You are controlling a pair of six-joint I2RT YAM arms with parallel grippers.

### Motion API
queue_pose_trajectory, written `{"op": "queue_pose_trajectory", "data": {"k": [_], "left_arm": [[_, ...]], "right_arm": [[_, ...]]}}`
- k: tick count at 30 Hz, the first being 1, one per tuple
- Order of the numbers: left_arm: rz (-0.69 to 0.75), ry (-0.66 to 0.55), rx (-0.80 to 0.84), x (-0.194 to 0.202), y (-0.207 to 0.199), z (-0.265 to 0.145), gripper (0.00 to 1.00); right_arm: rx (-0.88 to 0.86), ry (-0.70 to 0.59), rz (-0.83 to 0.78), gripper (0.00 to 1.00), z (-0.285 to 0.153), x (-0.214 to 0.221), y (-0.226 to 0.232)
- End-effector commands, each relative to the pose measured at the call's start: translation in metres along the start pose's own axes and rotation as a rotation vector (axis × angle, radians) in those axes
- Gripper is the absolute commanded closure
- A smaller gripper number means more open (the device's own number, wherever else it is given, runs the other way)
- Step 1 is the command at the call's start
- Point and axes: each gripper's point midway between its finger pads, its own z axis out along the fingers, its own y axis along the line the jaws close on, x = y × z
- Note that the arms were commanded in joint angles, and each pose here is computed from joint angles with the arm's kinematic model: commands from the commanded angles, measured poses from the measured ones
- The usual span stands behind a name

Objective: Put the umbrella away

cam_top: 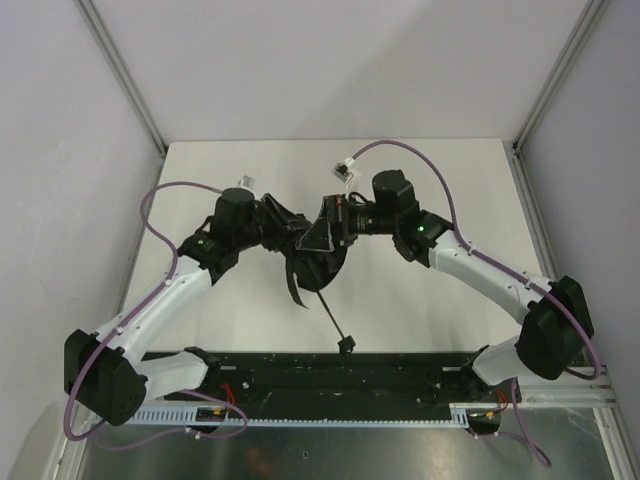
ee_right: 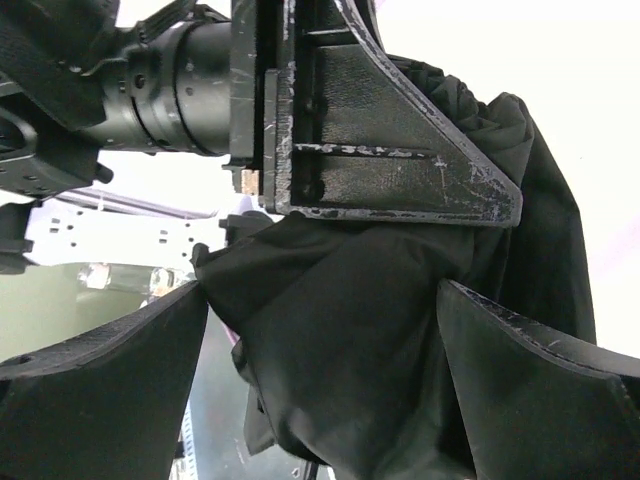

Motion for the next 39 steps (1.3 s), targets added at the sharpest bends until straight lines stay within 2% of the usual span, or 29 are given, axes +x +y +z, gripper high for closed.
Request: {"op": "queue_pose_trajectory", "data": {"k": [1,8,17,22,27,31,35,38,39], "left_arm": [[0.043,-0.048,0.185,-0.015,-0.057,-0.023,1.0],[0.032,-0.055,0.185,-0.013,-0.057,-0.024,1.0],[-0.076,-0.074,0.129,-0.013,-0.039,-0.016,1.0],[-0.144,-0.058,0.119,-0.009,-0.036,-0.015,1.0],[-0.145,-0.047,0.121,-0.007,-0.036,-0.016,1.0],[-0.138,-0.039,0.124,-0.003,-0.036,-0.018,1.0],[-0.138,-0.031,0.132,0.0,-0.037,-0.02,1.0],[-0.132,-0.031,0.139,0.0,-0.04,-0.022,1.0],[-0.13,-0.032,0.138,0.0,-0.039,-0.022,1.0]], "right_arm": [[0.053,-0.007,-0.042,0.01,0.015,-0.001,-0.002],[0.18,0.054,-0.113,0.06,0.035,0.02,-0.012],[0.247,0.008,-0.283,0.02,0.028,0.016,0.008],[0.38,0.028,-0.417,0.06,0.039,0.027,-0.005],[0.496,0.07,-0.516,0.12,0.048,0.027,-0.021],[0.546,0.125,-0.556,0.28,0.056,0.031,-0.037],[0.568,0.146,-0.581,0.53,0.062,0.033,-0.045],[0.58,0.138,-0.593,0.88,0.062,0.031,-0.046],[0.574,0.129,-0.594,0.94,0.06,0.029,-0.043]]}}
